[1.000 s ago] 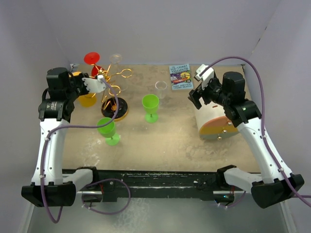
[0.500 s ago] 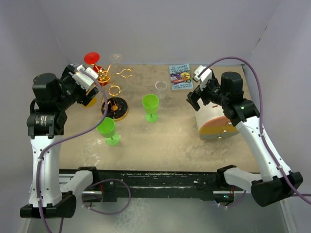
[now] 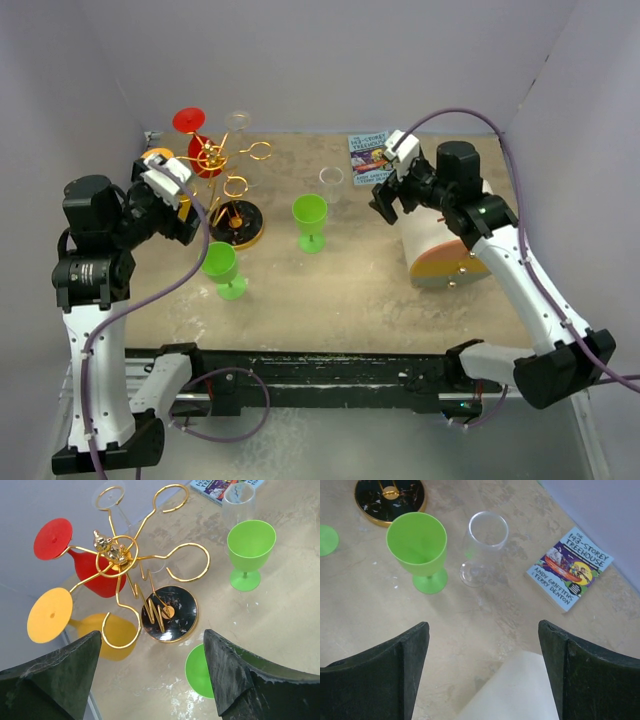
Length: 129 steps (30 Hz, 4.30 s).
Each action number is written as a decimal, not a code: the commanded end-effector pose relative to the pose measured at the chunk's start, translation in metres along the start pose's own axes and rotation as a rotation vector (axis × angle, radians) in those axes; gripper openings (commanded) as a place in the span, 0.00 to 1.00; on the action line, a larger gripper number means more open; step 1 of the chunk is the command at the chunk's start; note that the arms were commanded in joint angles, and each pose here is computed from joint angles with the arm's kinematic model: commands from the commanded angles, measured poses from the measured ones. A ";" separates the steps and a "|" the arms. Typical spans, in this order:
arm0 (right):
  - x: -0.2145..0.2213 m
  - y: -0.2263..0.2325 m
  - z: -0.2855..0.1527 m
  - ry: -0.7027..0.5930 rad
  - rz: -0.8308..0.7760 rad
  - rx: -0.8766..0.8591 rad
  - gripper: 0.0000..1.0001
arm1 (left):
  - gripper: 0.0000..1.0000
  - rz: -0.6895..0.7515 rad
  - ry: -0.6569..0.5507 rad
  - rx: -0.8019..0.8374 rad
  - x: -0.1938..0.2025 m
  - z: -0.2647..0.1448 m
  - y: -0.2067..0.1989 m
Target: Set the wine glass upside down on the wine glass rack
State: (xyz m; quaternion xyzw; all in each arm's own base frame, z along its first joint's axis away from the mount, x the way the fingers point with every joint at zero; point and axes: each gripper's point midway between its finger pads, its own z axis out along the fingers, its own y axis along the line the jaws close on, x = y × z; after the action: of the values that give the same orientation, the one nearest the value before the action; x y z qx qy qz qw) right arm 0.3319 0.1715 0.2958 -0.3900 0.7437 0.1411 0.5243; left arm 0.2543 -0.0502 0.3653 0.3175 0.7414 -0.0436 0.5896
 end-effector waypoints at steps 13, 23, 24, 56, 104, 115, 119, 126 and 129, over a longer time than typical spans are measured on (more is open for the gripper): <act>-0.051 0.040 0.080 -0.025 0.040 0.010 0.70 | 0.89 -0.089 -0.031 -0.277 -0.017 -0.024 0.046; -0.049 0.013 0.105 0.009 0.074 0.153 0.59 | 0.90 -0.085 -0.041 -0.280 -0.020 -0.026 0.047; -0.049 0.010 0.109 0.015 0.073 0.163 0.58 | 0.90 -0.083 -0.043 -0.280 -0.020 -0.027 0.047; -0.012 0.047 0.122 0.150 0.168 -0.036 0.50 | 0.93 -0.078 -0.041 -0.276 -0.018 -0.025 0.048; 0.022 0.089 0.142 0.240 0.140 -0.124 0.01 | 0.99 -0.092 -0.042 -0.284 -0.025 -0.021 0.056; -0.029 0.096 0.079 0.051 0.005 -0.243 0.00 | 0.99 -0.163 -0.095 -0.228 -0.042 -0.015 0.052; -0.065 0.091 0.042 -0.057 -0.003 -0.292 0.00 | 0.96 -0.194 -0.135 -0.172 -0.053 -0.008 0.046; -0.144 0.066 -0.034 -0.288 -0.051 -0.240 0.00 | 0.92 -0.245 -0.177 -0.017 -0.077 0.004 0.031; -0.174 0.056 -0.055 -0.368 -0.061 -0.182 0.00 | 0.92 -0.275 -0.202 0.081 -0.091 0.010 0.019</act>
State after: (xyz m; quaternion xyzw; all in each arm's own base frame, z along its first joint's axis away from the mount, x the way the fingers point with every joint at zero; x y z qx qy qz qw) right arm 0.2983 0.2541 0.3934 -0.4285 0.6687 0.2520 0.5529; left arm 0.2883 -0.0479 0.4202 0.2021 0.7464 -0.1123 0.6240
